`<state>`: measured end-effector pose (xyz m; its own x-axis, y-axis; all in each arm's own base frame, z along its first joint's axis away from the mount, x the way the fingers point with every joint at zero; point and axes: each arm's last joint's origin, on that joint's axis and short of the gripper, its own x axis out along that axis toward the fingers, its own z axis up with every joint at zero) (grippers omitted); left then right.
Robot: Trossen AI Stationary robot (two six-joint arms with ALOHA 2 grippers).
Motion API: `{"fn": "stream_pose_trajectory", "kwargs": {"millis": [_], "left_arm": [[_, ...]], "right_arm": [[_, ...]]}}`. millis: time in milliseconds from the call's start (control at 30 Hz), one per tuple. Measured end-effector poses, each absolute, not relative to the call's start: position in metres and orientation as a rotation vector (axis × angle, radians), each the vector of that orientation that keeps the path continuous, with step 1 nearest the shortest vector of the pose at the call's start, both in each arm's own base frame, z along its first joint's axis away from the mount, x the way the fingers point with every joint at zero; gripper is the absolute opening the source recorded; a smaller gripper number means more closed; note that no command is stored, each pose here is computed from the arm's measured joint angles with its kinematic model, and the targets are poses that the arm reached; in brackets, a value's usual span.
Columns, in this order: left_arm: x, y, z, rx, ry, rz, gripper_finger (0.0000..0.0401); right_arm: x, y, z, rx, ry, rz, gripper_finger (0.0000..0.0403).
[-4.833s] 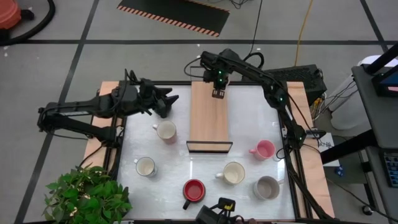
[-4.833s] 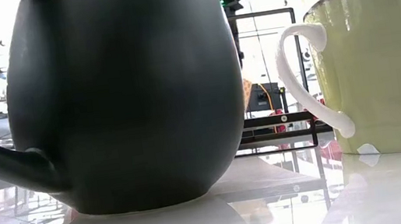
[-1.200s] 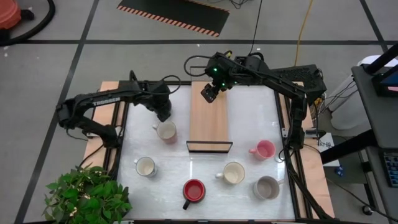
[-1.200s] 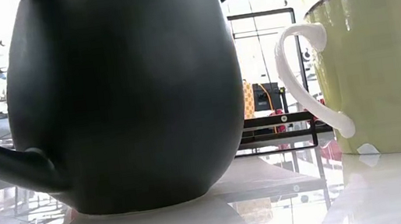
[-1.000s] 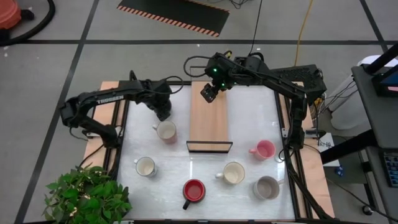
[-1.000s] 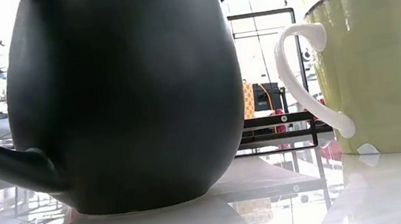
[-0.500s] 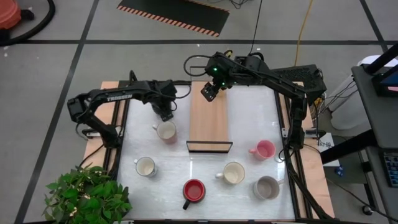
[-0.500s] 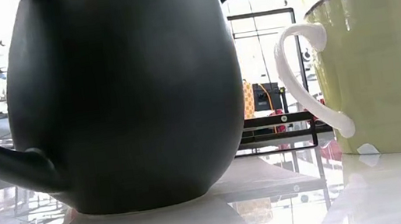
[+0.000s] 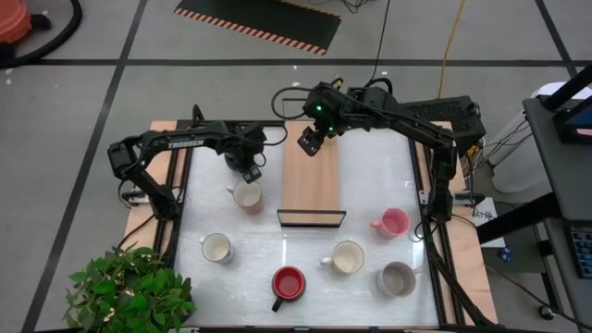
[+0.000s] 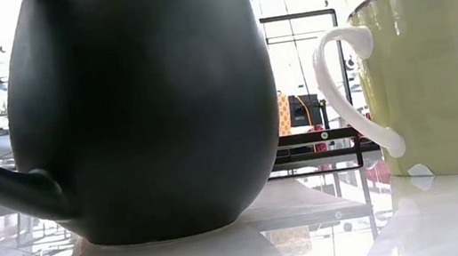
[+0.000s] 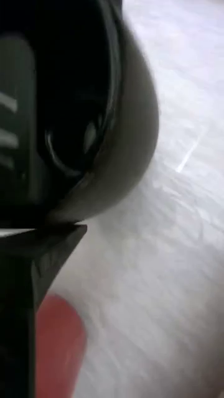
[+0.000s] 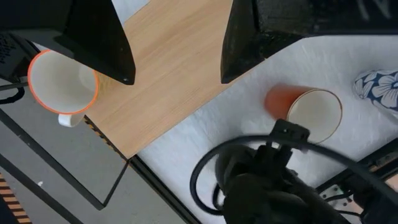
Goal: Place coffee mugs
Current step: Put the top black mug on the shelf
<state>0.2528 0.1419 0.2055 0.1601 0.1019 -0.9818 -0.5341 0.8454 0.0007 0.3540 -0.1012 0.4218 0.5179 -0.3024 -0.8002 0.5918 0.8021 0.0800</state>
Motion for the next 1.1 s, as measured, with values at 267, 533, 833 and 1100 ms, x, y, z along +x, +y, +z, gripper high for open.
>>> {"fn": "stream_pose_trajectory", "kwargs": {"millis": [267, 533, 833, 1100], "left_arm": [[0.273, 0.153, 0.26, -0.42, 1.167, 0.552, 0.0018], [0.292, 0.172, 0.331, -0.384, 0.897, 0.626, 0.0018], [0.319, 0.192, 0.359, -0.428, 0.814, 0.626, 0.0018], [0.355, 0.195, 0.365, -0.455, 0.814, 0.578, 0.0018]], "right_arm": [[0.354, -0.101, 0.422, 0.349, 0.88, -0.545, 0.0228], [0.336, -0.096, 0.431, 0.321, 0.915, -0.53, 0.0228], [0.267, -0.084, 0.488, 0.226, 0.713, -0.731, 0.0202], [0.22, -0.077, 0.514, 0.201, 0.594, -0.843, 0.0183]]}}
